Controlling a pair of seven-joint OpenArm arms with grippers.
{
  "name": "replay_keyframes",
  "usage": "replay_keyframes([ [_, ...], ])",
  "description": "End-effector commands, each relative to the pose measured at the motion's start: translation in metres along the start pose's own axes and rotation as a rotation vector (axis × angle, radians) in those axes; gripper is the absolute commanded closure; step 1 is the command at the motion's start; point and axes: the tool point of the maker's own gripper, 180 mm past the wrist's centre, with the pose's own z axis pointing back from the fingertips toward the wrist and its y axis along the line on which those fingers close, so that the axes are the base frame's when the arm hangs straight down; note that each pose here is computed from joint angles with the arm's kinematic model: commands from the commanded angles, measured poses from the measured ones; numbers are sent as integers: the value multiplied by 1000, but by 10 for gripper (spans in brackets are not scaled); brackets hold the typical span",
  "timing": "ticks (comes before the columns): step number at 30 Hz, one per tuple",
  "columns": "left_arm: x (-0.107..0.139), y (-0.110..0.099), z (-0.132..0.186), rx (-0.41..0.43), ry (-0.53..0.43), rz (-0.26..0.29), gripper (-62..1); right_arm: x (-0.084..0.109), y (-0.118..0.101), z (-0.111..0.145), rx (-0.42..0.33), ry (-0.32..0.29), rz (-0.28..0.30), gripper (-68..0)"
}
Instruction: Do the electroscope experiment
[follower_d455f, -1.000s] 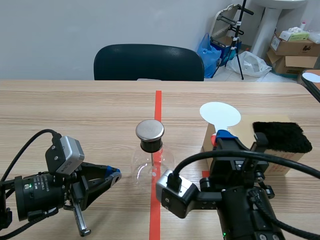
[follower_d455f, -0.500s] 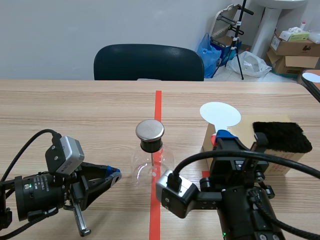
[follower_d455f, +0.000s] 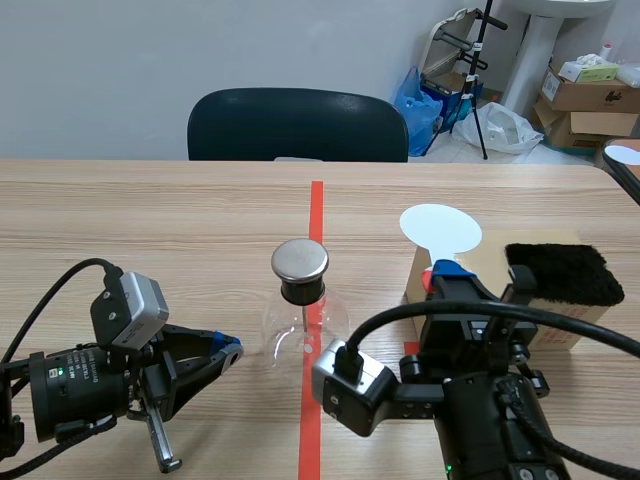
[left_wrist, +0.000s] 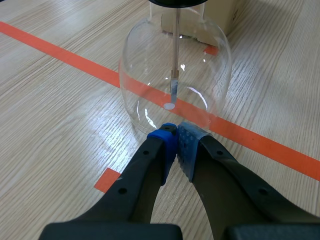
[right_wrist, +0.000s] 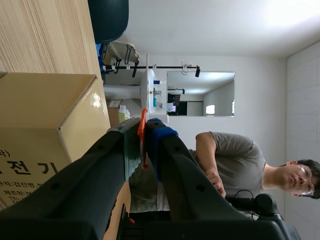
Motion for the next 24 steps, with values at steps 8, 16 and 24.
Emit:
replay_keyframes([
  [8, 12, 1, -4, -2, -38, -6, -29, -3, -6, -4, -28, 4, 0, -9],
  [16, 12, 1, -4, -2, -38, -6, -29, 15, -6, -3, -28, -98, 2, -9],
  [24, 12, 1, -4, -2, -38, -6, -29, 48, -6, 3, -27, -285, 4, -8],
])
